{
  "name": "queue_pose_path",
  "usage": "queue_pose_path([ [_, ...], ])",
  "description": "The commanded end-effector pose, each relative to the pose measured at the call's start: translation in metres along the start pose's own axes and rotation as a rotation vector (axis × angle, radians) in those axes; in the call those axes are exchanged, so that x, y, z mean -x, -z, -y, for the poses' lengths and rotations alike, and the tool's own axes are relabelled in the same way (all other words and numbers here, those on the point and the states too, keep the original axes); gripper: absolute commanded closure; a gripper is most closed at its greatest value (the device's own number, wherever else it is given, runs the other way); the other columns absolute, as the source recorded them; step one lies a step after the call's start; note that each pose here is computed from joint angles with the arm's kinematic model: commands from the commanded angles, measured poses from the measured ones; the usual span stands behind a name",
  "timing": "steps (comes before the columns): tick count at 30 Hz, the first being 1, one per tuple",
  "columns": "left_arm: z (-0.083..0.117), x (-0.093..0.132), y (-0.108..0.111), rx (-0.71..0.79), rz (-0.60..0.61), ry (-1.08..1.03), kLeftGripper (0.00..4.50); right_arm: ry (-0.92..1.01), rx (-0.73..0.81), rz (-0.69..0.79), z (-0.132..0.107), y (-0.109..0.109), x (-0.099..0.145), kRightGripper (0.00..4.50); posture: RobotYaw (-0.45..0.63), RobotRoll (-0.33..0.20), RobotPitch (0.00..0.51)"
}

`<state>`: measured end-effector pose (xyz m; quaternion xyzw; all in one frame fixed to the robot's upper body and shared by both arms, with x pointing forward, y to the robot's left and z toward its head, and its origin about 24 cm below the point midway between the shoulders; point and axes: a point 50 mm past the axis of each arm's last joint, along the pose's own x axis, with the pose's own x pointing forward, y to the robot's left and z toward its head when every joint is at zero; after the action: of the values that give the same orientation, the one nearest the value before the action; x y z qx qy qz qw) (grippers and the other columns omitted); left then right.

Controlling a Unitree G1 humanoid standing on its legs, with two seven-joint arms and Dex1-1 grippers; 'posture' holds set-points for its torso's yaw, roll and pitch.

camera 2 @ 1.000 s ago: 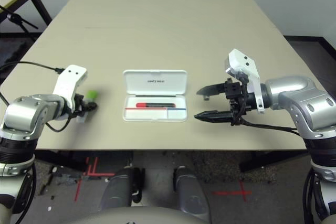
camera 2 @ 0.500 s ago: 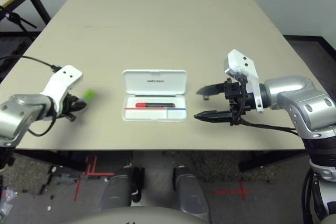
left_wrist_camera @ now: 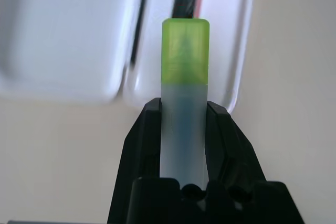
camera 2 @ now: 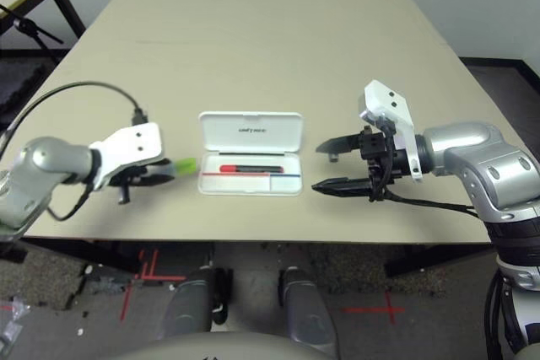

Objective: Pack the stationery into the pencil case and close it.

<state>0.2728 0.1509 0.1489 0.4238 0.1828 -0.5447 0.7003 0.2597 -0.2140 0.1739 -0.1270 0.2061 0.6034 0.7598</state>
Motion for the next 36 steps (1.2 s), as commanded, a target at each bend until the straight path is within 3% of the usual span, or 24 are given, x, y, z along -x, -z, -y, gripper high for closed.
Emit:
queue_pose_path([
  [1,-0.007,-0.015,-0.011,-0.035,-0.033,0.033,3.42,0.010,0.009,-0.017,0.001,0.001,0.001,0.00,-0.06,0.000,0.109],
  [7,-0.005,-0.033,-0.023,-0.081,-0.065,0.115,3.42,0.020,0.008,-0.020,0.000,0.002,0.001,0.00,-0.08,0.000,0.111],
  [16,0.001,-0.042,-0.030,-0.056,-0.084,0.148,3.42,0.030,0.001,-0.026,-0.001,0.005,0.001,0.00,-0.09,0.000,0.114],
  [36,0.002,-0.042,-0.045,0.036,-0.061,0.133,3.42,0.034,0.004,-0.042,0.002,0.011,-0.004,0.00,-0.08,0.000,0.115],
])
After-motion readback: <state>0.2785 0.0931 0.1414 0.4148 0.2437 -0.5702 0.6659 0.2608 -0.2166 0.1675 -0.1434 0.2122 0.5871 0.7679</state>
